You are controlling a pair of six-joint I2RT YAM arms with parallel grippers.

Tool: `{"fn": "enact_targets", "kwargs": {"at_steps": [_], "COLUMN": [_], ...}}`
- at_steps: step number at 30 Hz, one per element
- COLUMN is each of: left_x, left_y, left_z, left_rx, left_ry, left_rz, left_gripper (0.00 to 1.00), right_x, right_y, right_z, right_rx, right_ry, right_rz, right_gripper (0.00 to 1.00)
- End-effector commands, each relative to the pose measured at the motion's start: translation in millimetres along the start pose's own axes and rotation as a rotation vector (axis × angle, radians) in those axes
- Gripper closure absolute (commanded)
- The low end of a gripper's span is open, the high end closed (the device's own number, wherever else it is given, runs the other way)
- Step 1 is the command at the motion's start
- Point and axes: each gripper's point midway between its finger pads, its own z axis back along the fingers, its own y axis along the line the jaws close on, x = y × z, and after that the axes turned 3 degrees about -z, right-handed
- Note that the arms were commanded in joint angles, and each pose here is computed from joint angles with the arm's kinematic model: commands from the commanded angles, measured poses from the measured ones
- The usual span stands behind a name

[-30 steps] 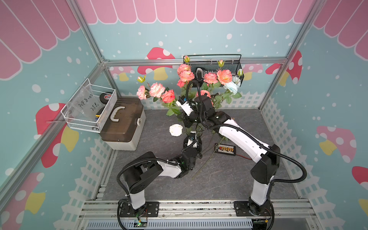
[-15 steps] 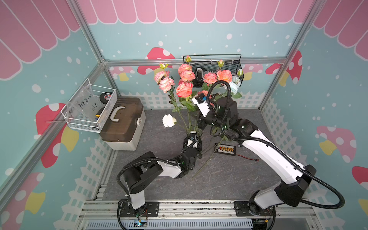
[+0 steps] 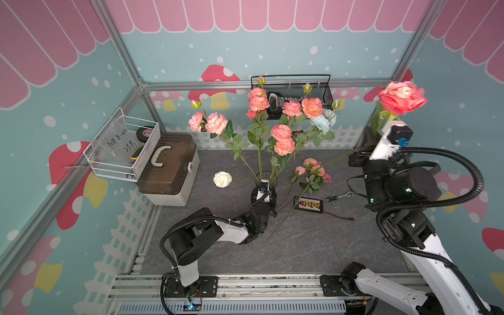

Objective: Pick out pink flowers from the vase
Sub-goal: Pick up the flower from the vase, then place the flower at the center of the board.

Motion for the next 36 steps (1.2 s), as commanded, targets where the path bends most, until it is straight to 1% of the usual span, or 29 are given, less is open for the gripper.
{"fn": "enact_targets", "kwargs": {"at_steps": [1,2,4,7,9,12,14,15,17,18,20,23,25,27,28,30,32,34,36], "left_x": [-78,-78,-78,-77,-77,-76,-76,-76,-76,-76,-75,-74,-75,-74,-75,-76,-76,-76,-76], "left_y": [0,0,-2,-3,-5,-5,-6,-6,-6,-6,-6,-5,-4,-5,-5,-6,-7,-8,-8], "left_z": [8,8,8,7,6,6,6,6,6,6,7,7,7,7,7,7,6,6,5], "left_rx": [-0.045,-0.046,-0.05,-0.055,-0.061,-0.062,-0.063,-0.062,-0.063,-0.063,-0.063,-0.062,-0.061,-0.064,-0.065,-0.067,-0.067,-0.069,-0.069], "left_ry": [0.211,0.212,0.211,0.212,0.213,0.212,0.212,0.212,0.213,0.213,0.213,0.214,0.217,0.217,0.219,0.222,0.222,0.221,0.222], "left_rz": [-0.114,-0.115,-0.113,-0.119,-0.124,-0.131,-0.129,-0.128,-0.127,-0.126,-0.125,-0.127,-0.129,-0.128,-0.129,-0.13,-0.129,-0.127,-0.129], "left_gripper": [1.0,1.0,1.0,1.0,1.0,1.0,1.0,1.0,1.0,1.0,1.0,1.0,1.0,1.0,1.0,1.0,1.0,1.0,1.0], "right_x": [-48,-67,-104,-158,-194,-236,-261,-276,-310,-323,-347,-378,-387,-398,-401,-406,-403,-399,-390], "right_y": [-45,-49,-47,-30,-18,6,25,35,51,57,62,60,64,64,65,64,62,58,55], "right_z": [-3,-4,-6,-11,-16,-23,-31,-32,-35,-38,-41,-44,-46,-43,-41,-36,-32,-28,-24], "right_rx": [-0.223,-0.229,-0.195,-0.093,-0.033,0.068,0.143,0.175,0.212,0.227,0.235,0.206,0.228,0.22,0.227,0.222,0.225,0.214,0.217], "right_ry": [0.109,0.163,0.265,0.42,0.526,0.655,0.729,0.785,0.888,0.906,0.91,0.932,0.931,0.951,0.955,0.967,0.963,0.955,0.939], "right_rz": [-0.111,-0.149,-0.222,-0.417,-0.572,-0.757,-0.807,-0.829,-0.885,-0.913,-0.94,-0.941,-0.93,-0.925,-0.917,-0.904,-0.887,-0.855,-0.801], "right_gripper": [1.0,1.0,1.0,1.0,1.0,1.0,1.0,1.0,0.99,0.99,0.98,0.97,0.96,0.93,0.9,0.76,0.64,0.59,0.58]}}
